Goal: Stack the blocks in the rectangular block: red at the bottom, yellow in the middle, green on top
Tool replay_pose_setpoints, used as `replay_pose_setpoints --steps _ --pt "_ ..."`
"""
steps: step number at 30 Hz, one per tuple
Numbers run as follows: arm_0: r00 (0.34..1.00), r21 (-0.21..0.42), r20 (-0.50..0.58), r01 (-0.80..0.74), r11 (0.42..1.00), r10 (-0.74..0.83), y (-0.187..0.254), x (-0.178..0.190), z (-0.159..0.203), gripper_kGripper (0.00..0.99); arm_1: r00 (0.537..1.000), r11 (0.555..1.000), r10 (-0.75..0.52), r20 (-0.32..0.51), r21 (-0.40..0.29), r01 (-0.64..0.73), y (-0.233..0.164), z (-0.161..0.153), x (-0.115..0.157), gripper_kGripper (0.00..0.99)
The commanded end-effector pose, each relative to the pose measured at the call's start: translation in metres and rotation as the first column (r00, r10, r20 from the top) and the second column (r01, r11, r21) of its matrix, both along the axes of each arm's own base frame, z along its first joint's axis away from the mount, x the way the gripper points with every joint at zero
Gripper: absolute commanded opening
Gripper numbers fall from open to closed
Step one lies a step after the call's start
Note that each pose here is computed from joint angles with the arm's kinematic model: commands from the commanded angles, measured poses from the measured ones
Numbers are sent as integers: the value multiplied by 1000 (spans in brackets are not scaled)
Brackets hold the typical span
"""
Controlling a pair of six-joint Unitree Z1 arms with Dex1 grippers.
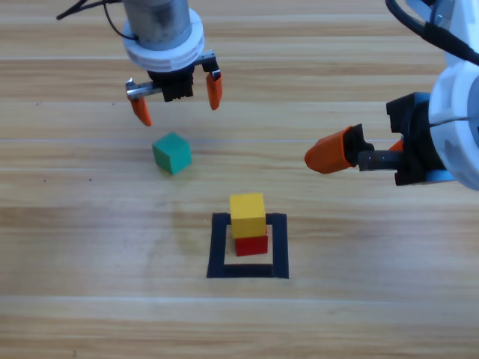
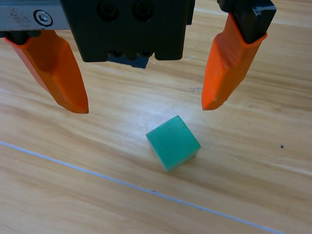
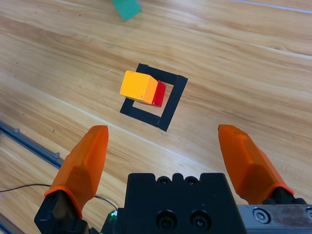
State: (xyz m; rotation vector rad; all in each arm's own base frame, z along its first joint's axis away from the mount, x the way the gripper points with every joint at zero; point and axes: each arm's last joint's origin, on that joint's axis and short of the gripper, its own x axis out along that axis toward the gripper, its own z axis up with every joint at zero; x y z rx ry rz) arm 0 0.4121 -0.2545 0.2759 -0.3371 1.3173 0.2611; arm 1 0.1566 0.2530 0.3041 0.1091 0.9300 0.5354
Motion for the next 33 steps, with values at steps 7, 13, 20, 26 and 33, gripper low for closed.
replay_pose_setpoints --steps 7,13,20,26,33 --pt "965 -5 -110 -239 971 237 18 27 -39 990 999 998 -23 -45 -65 20 4 -28 10 990" --pt "933 21 -142 -333 943 332 17 23 -47 990 999 998 -23 -46 -66 20 5 -30 11 990" --pt "911 48 -174 -371 927 374 10 25 -69 990 998 997 -23 -50 -69 20 7 -33 12 990" --pt "903 57 -188 -383 922 387 7 27 -79 990 998 998 -21 -55 -67 17 7 -34 12 990" --pt "898 59 -205 -385 921 389 5 30 -89 986 998 998 -19 -56 -67 15 8 -35 12 990"
